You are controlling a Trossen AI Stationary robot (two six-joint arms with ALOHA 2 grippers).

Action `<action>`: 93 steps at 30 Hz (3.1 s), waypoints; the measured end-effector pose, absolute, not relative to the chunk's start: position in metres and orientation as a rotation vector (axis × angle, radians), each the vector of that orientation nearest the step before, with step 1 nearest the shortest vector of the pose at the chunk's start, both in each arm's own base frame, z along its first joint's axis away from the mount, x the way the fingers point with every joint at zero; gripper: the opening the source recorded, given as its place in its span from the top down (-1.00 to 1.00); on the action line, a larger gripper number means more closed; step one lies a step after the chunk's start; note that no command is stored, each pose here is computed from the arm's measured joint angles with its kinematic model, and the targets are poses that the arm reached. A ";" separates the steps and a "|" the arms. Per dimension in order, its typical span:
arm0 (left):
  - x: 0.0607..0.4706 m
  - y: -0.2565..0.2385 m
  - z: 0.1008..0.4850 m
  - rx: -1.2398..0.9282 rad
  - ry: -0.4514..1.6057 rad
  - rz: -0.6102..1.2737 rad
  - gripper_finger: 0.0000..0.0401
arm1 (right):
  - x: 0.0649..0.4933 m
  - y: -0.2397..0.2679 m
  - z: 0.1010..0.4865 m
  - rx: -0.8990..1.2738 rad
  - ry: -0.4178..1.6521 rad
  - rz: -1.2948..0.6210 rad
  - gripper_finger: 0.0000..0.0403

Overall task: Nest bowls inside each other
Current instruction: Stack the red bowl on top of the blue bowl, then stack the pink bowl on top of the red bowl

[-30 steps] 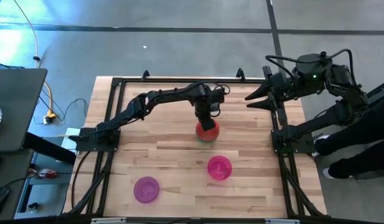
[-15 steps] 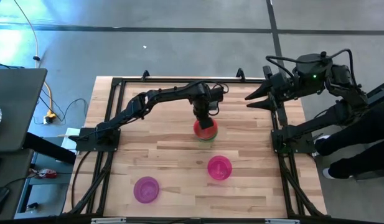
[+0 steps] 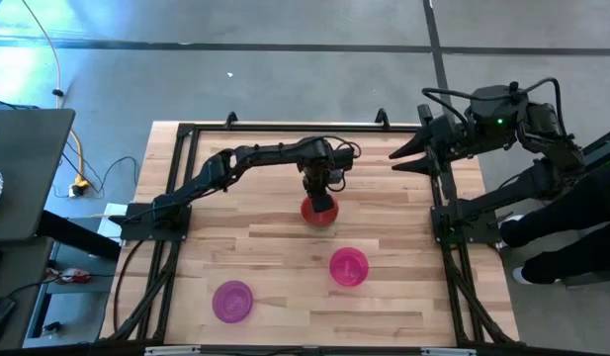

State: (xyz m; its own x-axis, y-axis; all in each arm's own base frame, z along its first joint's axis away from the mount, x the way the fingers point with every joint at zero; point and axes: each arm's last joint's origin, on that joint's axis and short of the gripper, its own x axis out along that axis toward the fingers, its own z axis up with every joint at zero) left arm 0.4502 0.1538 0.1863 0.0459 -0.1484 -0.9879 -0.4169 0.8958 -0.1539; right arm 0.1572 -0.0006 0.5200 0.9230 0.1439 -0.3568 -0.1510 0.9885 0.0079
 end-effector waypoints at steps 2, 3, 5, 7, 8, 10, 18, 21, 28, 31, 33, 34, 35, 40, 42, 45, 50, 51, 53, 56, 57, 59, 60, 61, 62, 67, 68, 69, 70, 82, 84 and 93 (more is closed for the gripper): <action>0.452 0.152 0.187 -0.452 1.521 0.221 0.96 | 0.157 -0.001 0.520 -0.020 0.365 0.151 0.51; 0.452 0.153 0.188 -0.450 1.513 0.223 0.93 | 0.157 -0.001 0.520 -0.019 0.365 0.151 0.51; 0.454 0.153 0.189 -0.447 1.503 0.225 0.85 | 0.157 -0.001 0.520 -0.010 0.365 0.149 0.51; 0.455 0.154 0.192 -0.440 1.492 0.229 0.75 | 0.157 -0.001 0.520 -0.009 0.366 0.149 0.51; 0.455 0.154 0.193 -0.436 1.489 0.232 0.71 | 0.157 -0.001 0.520 -0.008 0.366 0.149 0.51; 0.455 0.154 0.195 -0.425 1.491 0.243 0.62 | 0.157 -0.001 0.520 -0.001 0.366 0.153 0.51; 0.449 0.153 0.196 -0.395 1.553 0.240 0.45 | 0.157 0.000 0.520 0.000 0.366 0.154 0.51; 0.449 0.153 0.196 -0.395 1.557 0.238 0.40 | 0.157 0.000 0.520 -0.001 0.366 0.154 0.51; 0.450 0.153 0.197 -0.388 1.540 0.218 0.20 | 0.157 0.000 0.520 -0.003 0.366 0.156 0.51; 0.452 0.153 0.197 -0.392 1.523 0.203 0.06 | 0.157 0.000 0.519 -0.001 0.372 0.160 0.51; 0.452 0.153 0.197 -0.385 1.519 0.211 -0.04 | 0.157 0.000 0.519 0.000 0.379 0.161 0.51; 0.452 0.153 0.197 -0.373 1.521 0.225 -0.09 | 0.157 0.000 0.519 0.000 0.382 0.161 0.51; 0.452 0.154 0.198 -0.361 1.522 0.241 -0.13 | 0.156 0.000 0.518 0.001 0.386 0.161 0.51; 0.452 0.154 0.198 -0.352 1.517 0.247 -0.25 | 0.156 0.000 0.517 0.002 0.396 0.161 0.51; 0.451 0.154 0.200 -0.354 1.515 0.246 -0.26 | 0.156 0.000 0.517 0.001 0.396 0.162 0.51; 0.450 0.153 0.210 -0.349 1.485 0.242 -0.24 | 0.156 0.000 0.517 -0.004 0.395 0.163 0.51; 0.448 0.156 0.224 -0.337 1.435 0.263 -0.14 | 0.156 0.000 0.517 -0.008 0.395 0.163 0.51; 0.448 0.156 0.225 -0.343 1.429 0.256 -0.13 | 0.156 0.000 0.517 -0.012 0.394 0.164 0.51; 0.446 0.158 0.225 -0.346 1.436 0.252 -0.12 | 0.156 0.000 0.517 -0.014 0.394 0.164 0.51; 0.445 0.160 0.225 -0.319 1.451 0.292 -0.12 | 0.156 0.000 0.517 -0.014 0.394 0.164 0.51; 0.445 0.160 0.225 -0.303 1.449 0.309 -0.12 | 0.156 0.000 0.517 -0.014 0.394 0.164 0.51; 0.446 0.160 0.226 -0.293 1.443 0.318 -0.11 | 0.156 0.000 0.517 -0.014 0.394 0.165 0.51; 0.446 0.160 0.228 -0.288 1.441 0.321 -0.10 | 0.156 0.000 0.517 -0.014 0.394 0.165 0.51; 0.446 0.160 0.231 -0.284 1.435 0.323 -0.08 | 0.156 0.000 0.517 -0.013 0.394 0.165 0.51; 0.446 0.160 0.233 -0.279 1.426 0.322 -0.07 | 0.156 0.000 0.517 -0.013 0.394 0.165 0.51; 0.446 0.160 0.235 -0.273 1.426 0.320 0.00 | 0.156 0.000 0.517 -0.006 0.396 0.164 0.51; 0.444 0.159 0.237 -0.273 1.438 0.316 0.00 | 0.156 0.000 0.517 0.001 0.398 0.163 0.51; 0.441 0.158 0.240 -0.272 1.463 0.306 0.00 | 0.156 0.000 0.516 0.016 0.407 0.160 0.51; 0.436 0.155 0.243 -0.263 1.496 0.291 0.00 | 0.155 0.000 0.515 0.037 0.425 0.156 0.51; 0.399 0.103 0.336 -0.147 1.368 0.181 -0.01 | 0.167 0.000 0.462 0.267 0.766 0.105 0.51; 0.390 0.091 0.350 -0.119 1.341 0.157 -0.02 | 0.174 0.001 0.450 0.284 0.809 0.136 0.51; 0.326 0.032 0.410 -0.028 1.217 0.084 -0.01 | 0.204 0.005 0.399 0.407 0.864 0.308 0.51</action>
State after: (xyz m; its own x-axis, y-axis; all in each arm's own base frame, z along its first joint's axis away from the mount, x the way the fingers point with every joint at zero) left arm 0.3256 0.0319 0.4096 0.3441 0.0496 -0.9376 -0.0795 0.9966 0.0236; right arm 0.2043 0.0054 0.3988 0.6133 0.4207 -0.6685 -0.0976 0.8802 0.4644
